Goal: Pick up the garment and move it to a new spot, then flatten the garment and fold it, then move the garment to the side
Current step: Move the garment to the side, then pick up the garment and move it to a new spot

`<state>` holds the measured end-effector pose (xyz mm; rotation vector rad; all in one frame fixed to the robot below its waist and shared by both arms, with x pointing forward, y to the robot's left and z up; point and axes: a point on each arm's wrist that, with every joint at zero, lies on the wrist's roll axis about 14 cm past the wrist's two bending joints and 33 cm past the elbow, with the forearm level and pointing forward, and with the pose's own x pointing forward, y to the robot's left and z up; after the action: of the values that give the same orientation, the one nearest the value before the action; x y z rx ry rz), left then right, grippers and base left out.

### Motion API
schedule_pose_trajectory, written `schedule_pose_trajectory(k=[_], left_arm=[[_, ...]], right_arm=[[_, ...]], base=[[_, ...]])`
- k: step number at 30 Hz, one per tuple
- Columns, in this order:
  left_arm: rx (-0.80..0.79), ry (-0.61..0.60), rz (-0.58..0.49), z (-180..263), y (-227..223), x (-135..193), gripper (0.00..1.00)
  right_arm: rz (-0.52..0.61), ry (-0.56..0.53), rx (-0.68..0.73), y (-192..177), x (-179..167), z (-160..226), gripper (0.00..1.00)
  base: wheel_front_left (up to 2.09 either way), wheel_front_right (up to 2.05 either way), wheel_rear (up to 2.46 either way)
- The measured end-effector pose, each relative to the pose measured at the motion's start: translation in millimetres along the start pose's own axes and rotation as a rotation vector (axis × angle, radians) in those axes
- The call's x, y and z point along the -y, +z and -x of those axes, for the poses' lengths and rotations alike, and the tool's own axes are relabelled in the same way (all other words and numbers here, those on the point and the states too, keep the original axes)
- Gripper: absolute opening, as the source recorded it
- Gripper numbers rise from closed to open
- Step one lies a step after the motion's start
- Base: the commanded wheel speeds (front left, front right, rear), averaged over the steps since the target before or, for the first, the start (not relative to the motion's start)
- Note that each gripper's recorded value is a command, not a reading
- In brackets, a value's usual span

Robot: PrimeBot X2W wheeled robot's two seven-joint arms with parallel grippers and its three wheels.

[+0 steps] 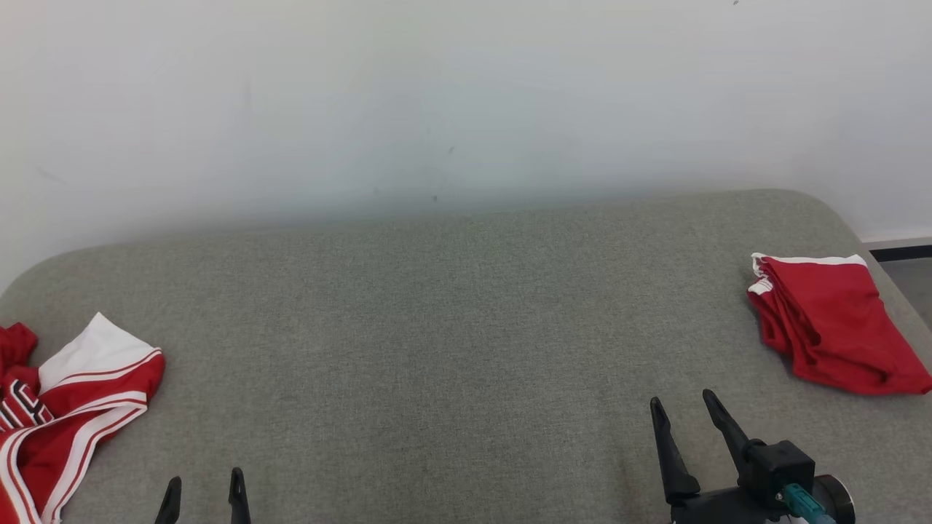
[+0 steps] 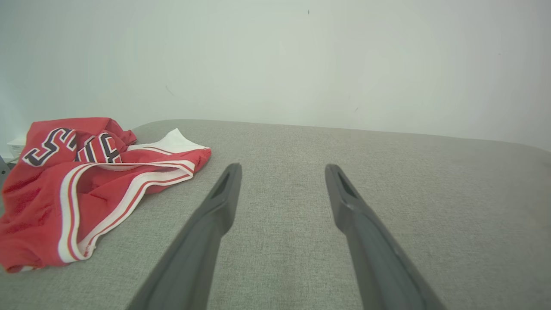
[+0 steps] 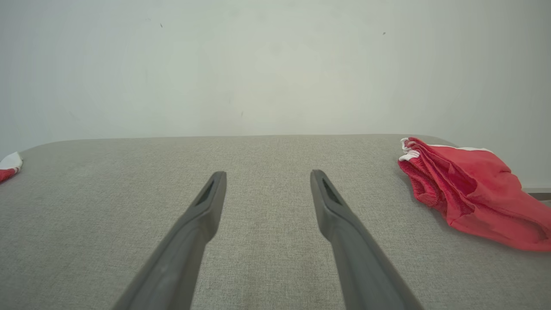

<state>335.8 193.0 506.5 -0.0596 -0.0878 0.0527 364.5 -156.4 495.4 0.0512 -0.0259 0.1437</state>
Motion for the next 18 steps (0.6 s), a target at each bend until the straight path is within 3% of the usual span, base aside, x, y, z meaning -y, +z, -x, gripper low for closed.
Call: schedule_pose_trajectory(k=[18], left_arm=[[-0.01, 0.006, 0.002, 3.2, -3.1, -0.2, 1.0]], right_arm=[[-0.011, 0.0, 0.007, 2.1, -3.4, 4.8, 1.0]], base=[[0.0, 0.0, 0.0]])
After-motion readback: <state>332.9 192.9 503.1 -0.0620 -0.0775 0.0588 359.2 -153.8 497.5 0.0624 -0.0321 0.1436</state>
